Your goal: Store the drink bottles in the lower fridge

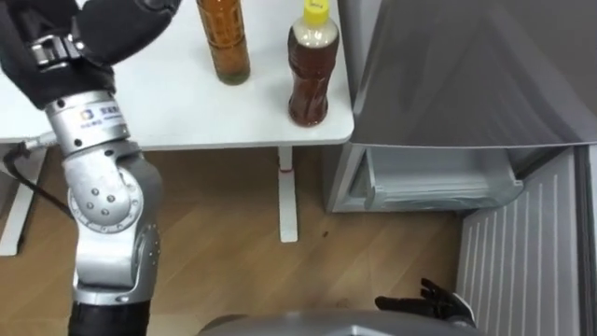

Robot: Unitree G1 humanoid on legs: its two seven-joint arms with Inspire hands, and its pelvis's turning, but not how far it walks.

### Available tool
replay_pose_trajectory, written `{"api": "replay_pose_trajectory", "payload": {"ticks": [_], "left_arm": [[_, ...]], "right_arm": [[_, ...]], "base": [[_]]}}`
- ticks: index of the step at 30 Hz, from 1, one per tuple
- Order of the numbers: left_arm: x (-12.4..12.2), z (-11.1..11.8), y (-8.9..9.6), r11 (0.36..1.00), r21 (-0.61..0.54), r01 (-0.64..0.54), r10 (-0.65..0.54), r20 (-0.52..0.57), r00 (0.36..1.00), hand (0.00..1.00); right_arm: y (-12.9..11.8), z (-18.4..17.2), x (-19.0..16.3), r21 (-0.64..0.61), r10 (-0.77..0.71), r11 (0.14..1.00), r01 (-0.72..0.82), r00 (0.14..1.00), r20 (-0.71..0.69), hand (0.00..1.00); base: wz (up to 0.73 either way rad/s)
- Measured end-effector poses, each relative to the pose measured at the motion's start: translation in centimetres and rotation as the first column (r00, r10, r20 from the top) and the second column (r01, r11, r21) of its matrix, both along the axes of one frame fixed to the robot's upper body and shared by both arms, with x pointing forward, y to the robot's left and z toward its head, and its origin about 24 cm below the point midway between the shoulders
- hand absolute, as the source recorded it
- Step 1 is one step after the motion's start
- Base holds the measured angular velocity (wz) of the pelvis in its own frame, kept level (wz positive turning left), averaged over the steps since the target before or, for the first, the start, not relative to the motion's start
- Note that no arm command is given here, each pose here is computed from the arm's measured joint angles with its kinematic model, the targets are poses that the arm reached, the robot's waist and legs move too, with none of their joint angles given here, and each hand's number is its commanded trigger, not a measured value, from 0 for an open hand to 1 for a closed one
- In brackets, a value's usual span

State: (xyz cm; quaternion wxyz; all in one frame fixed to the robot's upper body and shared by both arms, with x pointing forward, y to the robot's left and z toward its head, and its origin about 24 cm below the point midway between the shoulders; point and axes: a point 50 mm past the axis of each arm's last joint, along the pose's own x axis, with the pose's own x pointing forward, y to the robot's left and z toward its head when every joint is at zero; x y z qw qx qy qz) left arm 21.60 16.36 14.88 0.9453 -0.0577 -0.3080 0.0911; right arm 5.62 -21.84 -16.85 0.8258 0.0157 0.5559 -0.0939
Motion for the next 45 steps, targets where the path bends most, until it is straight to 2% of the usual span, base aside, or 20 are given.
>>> {"api": "replay_pose_trajectory", "payload": {"ticks": [4,11,29,35,45], "left_arm": [[0.7,0.7,-1.3,0.992,0.061,0.115,-0.115,0.006,0.993,0.00],[0.9,0.5,-2.2,0.974,0.103,0.200,-0.198,-0.028,0.980,0.00],[1.0,0.0,-2.7,0.943,0.160,0.291,-0.282,-0.076,0.956,0.00],[0.8,-0.7,-2.6,0.936,0.166,0.309,-0.292,-0.121,0.949,0.00],[0.8,-0.7,-2.7,0.929,0.175,0.327,-0.309,-0.122,0.943,0.00]], "right_arm": [[0.0,0.0,0.1,0.001,-0.001,1.000,0.001,1.000,-0.009,0.00],[-0.1,-0.1,-0.2,-0.002,-0.004,1.000,0.004,1.000,-0.020,0.00],[-0.3,-0.2,-0.3,-0.004,-0.007,1.000,0.007,0.999,-0.050,0.00],[-0.2,-0.2,-0.2,-0.004,-0.006,1.000,0.006,0.999,-0.048,0.00],[-0.3,-0.2,-0.2,-0.004,-0.006,1.000,0.006,0.999,-0.047,0.00]], "base": [[-0.02],[-0.06],[0.00],[-0.03],[0.00]]}}
